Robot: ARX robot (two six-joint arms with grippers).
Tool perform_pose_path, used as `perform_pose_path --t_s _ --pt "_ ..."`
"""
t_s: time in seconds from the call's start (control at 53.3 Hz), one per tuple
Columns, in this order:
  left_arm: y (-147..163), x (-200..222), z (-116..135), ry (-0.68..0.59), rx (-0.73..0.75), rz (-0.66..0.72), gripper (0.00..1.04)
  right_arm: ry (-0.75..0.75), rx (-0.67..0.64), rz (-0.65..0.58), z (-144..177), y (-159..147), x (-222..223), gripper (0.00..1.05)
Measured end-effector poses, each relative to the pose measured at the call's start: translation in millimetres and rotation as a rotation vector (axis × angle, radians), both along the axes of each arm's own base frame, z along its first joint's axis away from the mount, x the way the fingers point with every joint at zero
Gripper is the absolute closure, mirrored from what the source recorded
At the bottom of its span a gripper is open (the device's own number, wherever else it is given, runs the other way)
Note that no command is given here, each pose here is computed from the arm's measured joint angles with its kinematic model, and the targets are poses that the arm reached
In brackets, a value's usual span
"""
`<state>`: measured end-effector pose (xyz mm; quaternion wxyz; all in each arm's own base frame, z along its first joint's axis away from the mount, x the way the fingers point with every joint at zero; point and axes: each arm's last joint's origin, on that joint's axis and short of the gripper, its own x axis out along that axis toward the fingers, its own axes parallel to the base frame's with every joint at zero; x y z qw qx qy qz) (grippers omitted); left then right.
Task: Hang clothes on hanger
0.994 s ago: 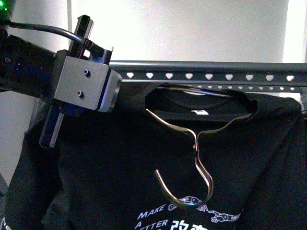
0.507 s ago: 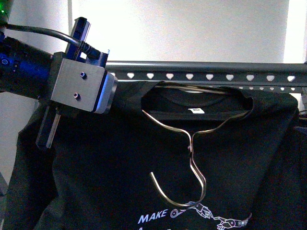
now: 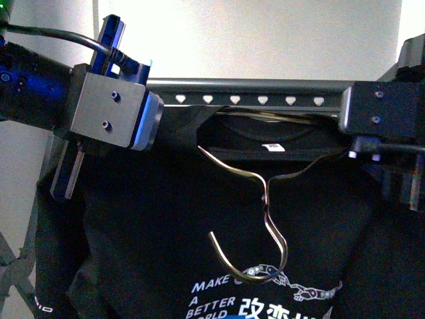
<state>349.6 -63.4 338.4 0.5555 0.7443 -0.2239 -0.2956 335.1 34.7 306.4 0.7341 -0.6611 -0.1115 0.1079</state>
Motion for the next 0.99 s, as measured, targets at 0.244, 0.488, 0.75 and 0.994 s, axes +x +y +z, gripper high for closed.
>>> perform_pose_path --t_s 0.244,0.488,0.75,0.994 --pt "0 0 0 0.000 0.001 0.005 1.00 0.018 0.033 -0.037 1 16 21 0.43" --pt "0 0 1 -0.006 -0.002 -0.004 0.79 0.058 0.086 -0.080 -5 12 29 0.74" --pt "0 0 3 -0.011 -0.003 -0.006 0.32 0.251 0.251 -0.149 -32 -13 9 1.00" --pt "0 0 3 -0.009 -0.003 -0.001 0.08 0.690 0.665 -0.273 -58 -51 -31 1.01"
